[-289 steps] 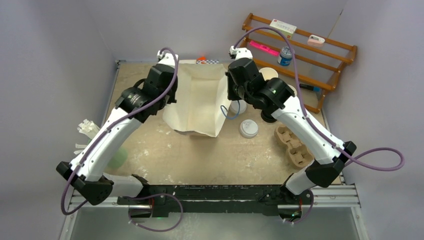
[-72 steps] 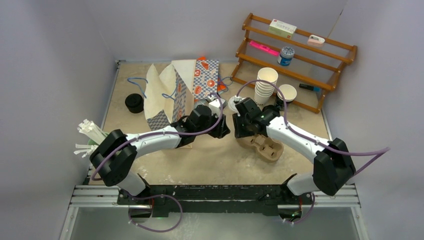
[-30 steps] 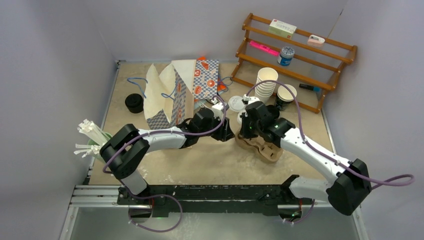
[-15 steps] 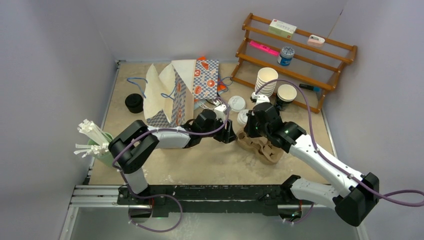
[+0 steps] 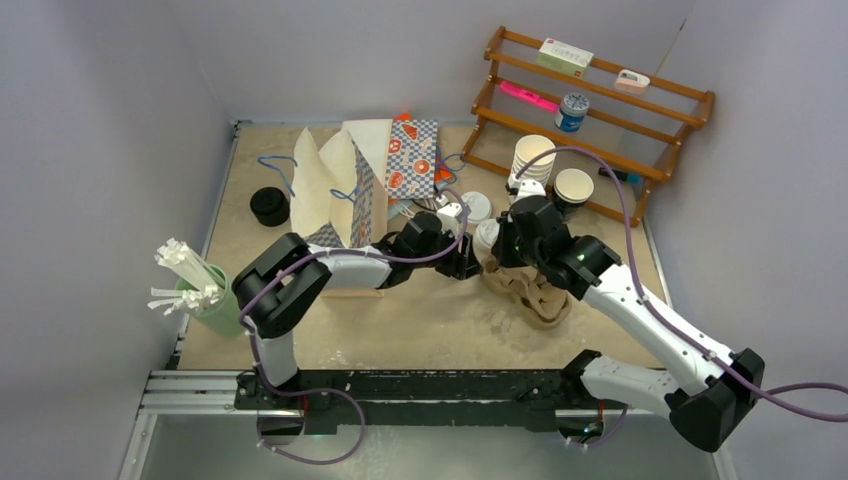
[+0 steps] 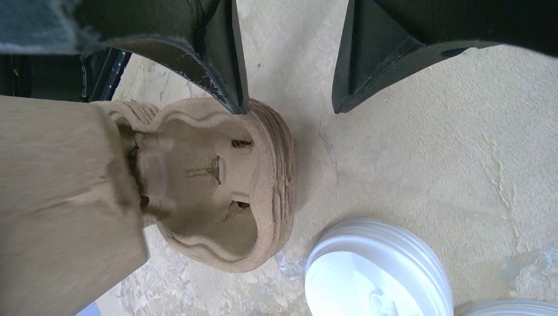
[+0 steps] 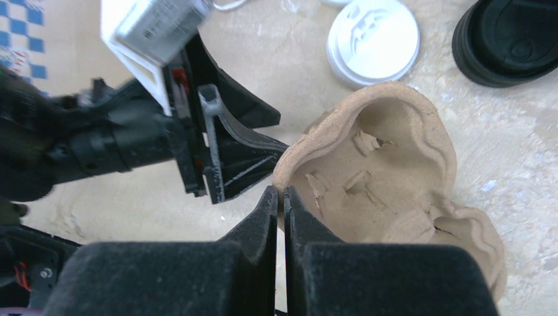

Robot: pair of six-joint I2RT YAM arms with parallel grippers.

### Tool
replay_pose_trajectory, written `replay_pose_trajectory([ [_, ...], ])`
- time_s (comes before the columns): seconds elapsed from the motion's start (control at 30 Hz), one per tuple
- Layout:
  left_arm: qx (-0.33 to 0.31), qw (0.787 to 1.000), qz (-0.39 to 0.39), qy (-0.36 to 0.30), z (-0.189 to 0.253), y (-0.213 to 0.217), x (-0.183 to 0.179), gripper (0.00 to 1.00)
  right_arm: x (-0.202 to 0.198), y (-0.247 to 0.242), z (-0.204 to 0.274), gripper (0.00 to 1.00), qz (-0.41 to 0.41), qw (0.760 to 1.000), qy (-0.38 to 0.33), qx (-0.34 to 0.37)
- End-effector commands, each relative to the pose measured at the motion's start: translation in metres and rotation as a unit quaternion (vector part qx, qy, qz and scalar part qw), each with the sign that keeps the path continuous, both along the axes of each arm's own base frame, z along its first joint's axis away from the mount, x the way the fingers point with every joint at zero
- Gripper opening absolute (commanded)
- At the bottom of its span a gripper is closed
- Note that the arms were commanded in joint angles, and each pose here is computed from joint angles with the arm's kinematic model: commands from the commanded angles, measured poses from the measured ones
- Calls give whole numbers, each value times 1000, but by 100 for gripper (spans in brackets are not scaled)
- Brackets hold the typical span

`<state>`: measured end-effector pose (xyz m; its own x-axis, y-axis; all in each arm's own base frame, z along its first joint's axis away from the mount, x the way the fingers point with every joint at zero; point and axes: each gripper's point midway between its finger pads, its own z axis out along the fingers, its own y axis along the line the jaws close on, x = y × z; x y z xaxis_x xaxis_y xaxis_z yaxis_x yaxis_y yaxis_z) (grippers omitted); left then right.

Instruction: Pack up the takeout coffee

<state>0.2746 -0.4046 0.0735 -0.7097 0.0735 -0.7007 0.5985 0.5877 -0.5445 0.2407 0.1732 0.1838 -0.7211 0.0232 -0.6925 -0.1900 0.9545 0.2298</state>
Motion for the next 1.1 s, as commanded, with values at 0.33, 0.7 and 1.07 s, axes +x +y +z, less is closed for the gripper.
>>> replay_pose_trajectory([
  [0.33, -28, 998, -35, -31, 9, -64, -4, 39, 6, -17, 110, 0, -20, 996, -82, 5],
  [0.7, -94, 992, -83, -28, 37, -112, -16, 36, -7, -51, 128, 0, -83, 992, -94, -10],
  [1.07, 65, 985, 37, -155, 120, 4, 0, 43, 0, -34, 111, 0, -58, 995, -84, -3],
])
